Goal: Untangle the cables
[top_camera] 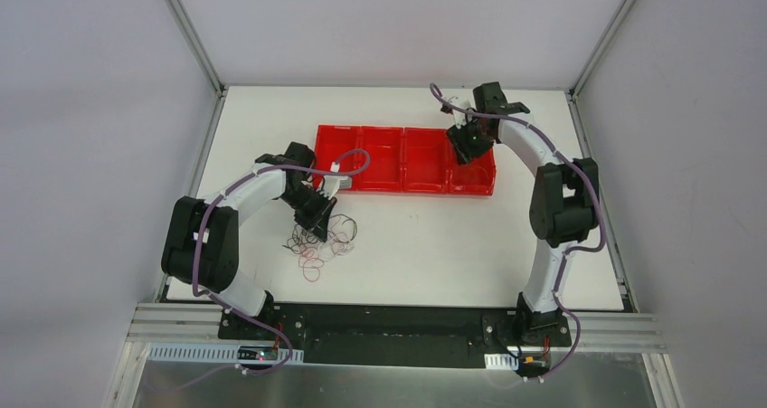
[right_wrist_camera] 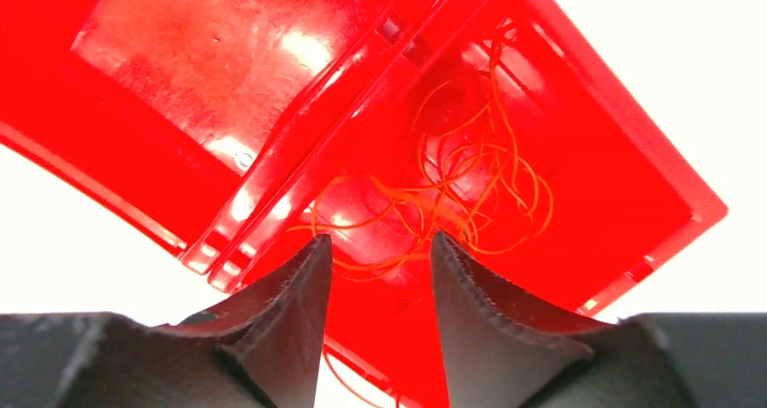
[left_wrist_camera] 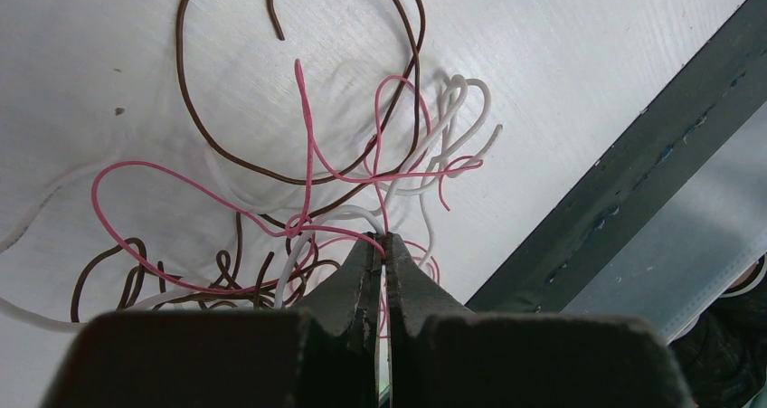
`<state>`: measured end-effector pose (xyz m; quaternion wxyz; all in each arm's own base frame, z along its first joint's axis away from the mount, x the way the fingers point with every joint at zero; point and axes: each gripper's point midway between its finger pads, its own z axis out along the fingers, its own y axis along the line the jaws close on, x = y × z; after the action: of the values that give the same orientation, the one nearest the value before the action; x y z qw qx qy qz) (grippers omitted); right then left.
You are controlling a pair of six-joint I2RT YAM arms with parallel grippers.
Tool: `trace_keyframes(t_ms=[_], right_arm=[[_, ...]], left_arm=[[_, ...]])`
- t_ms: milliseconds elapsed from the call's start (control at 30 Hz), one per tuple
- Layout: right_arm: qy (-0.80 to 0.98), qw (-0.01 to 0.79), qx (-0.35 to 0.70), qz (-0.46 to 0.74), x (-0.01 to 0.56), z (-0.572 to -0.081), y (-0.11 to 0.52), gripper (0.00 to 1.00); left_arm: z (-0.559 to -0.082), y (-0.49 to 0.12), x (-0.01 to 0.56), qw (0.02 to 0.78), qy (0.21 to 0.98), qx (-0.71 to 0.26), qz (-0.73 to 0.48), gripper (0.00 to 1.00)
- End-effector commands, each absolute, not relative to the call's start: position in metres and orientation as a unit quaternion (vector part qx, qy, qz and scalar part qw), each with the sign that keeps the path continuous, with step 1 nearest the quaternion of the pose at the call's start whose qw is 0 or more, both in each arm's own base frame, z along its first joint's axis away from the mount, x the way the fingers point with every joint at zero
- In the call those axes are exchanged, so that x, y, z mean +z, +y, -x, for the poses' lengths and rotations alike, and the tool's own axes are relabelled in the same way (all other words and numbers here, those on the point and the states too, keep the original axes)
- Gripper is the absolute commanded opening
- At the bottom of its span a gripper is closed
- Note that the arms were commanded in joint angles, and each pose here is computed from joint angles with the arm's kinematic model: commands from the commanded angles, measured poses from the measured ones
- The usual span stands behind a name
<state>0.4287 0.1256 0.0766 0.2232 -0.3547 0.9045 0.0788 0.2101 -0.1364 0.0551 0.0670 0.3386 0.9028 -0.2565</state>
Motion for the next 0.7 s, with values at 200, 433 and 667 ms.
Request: trace_keyframes(t_ms=[200,433,667], right_arm=[[0.879,0.322,0.078,0.342,0.181,-0.426,0.125,0.75],[0.878,0.349,0.100,0.312,0.219,-0.413,0.119,0.82],[0.886,0.351,0.168,0.253,0.247,-0.377,0.124,0.84]], left_arm=[[-0.210,-0.159,0.068,0.070,0.891,-0.286,-0.345,0.00],[-0.210,-0.208,0.081,0.067,0.875,-0.309,-0.366,0.00],[-0.221,-0.300,0.107,0.084,0.846,-0.365,-0.379,0.00]])
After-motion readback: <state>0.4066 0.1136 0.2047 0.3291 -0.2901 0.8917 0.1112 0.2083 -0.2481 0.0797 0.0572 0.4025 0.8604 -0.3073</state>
